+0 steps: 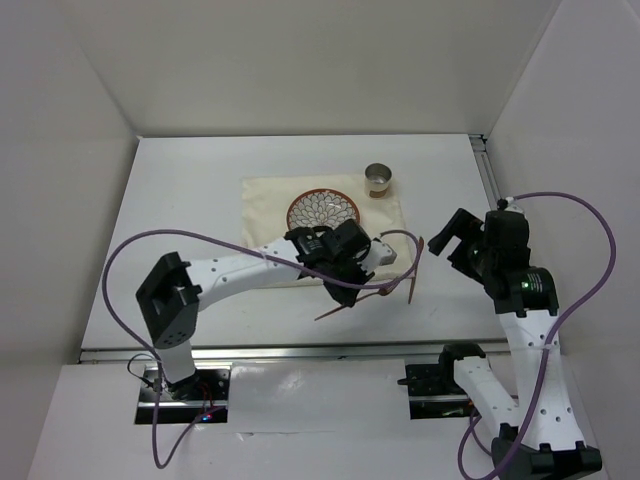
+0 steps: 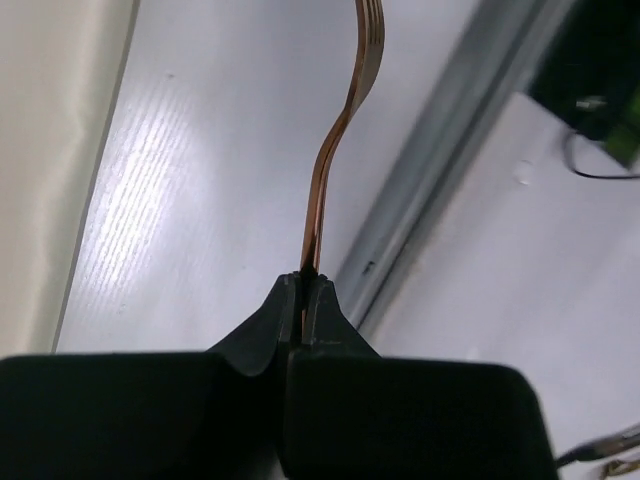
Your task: Set the dinner table for one person
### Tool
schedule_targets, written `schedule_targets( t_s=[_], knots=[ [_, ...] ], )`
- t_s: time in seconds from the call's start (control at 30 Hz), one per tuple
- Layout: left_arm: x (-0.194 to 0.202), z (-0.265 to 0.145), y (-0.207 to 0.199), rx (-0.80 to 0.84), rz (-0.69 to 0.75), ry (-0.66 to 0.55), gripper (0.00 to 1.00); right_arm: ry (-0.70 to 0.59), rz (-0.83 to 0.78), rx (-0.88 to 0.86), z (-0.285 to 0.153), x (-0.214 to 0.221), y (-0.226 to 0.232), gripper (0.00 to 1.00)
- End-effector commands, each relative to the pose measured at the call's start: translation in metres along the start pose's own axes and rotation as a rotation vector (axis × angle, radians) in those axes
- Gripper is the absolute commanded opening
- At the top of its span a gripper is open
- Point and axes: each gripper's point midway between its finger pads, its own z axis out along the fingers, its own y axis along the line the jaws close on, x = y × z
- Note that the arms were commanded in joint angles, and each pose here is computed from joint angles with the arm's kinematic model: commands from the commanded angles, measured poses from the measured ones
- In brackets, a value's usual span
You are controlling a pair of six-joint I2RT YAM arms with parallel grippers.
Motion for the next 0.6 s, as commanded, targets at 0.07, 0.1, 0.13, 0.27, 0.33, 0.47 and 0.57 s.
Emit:
schedule_targets(
  t_s=[0.07, 0.1, 0.13, 0.27, 0.33, 0.47, 0.57],
  knots=[
    [-0.024, -0.065, 0.006, 0.06, -0.069, -0.128, 0.0, -0.084, 0.008, -0.018, -0.011, -0.025, 0.009, 1.0],
    [-0.025, -0.071, 0.021, 0.04, -0.128, -0.142, 0.0, -0.091, 0.009, -0.008, -0.011, -0.026, 0.007, 1.0],
    [-0.026, -0.076, 0.036, 0.03, -0.209, -0.161, 0.0, -0.101, 0.009, -0.014, -0.014, -0.029, 0.01, 1.0],
    [-0.018, -0.102, 0.128, -0.168, -0.558, -0.25, 0.0, -0.116, 0.0, 0.003, -0.017, -0.033, 0.007, 1.0],
    [-0.006, -0.115, 0.172, -0.253, -0.73, -0.276, 0.0, -0.116, -0.01, 0.004, -0.019, -0.034, 0.007, 1.0],
    [0.005, -0.134, 0.234, -0.369, -0.999, -0.4, 0.0, -0.109, -0.01, 0.009, -0.017, -0.031, 0.005, 1.0],
    [0.009, -0.132, 0.261, -0.355, -1.121, -0.477, 0.0, -0.109, -0.01, 0.009, -0.017, -0.031, 0.005, 1.0]
  ],
)
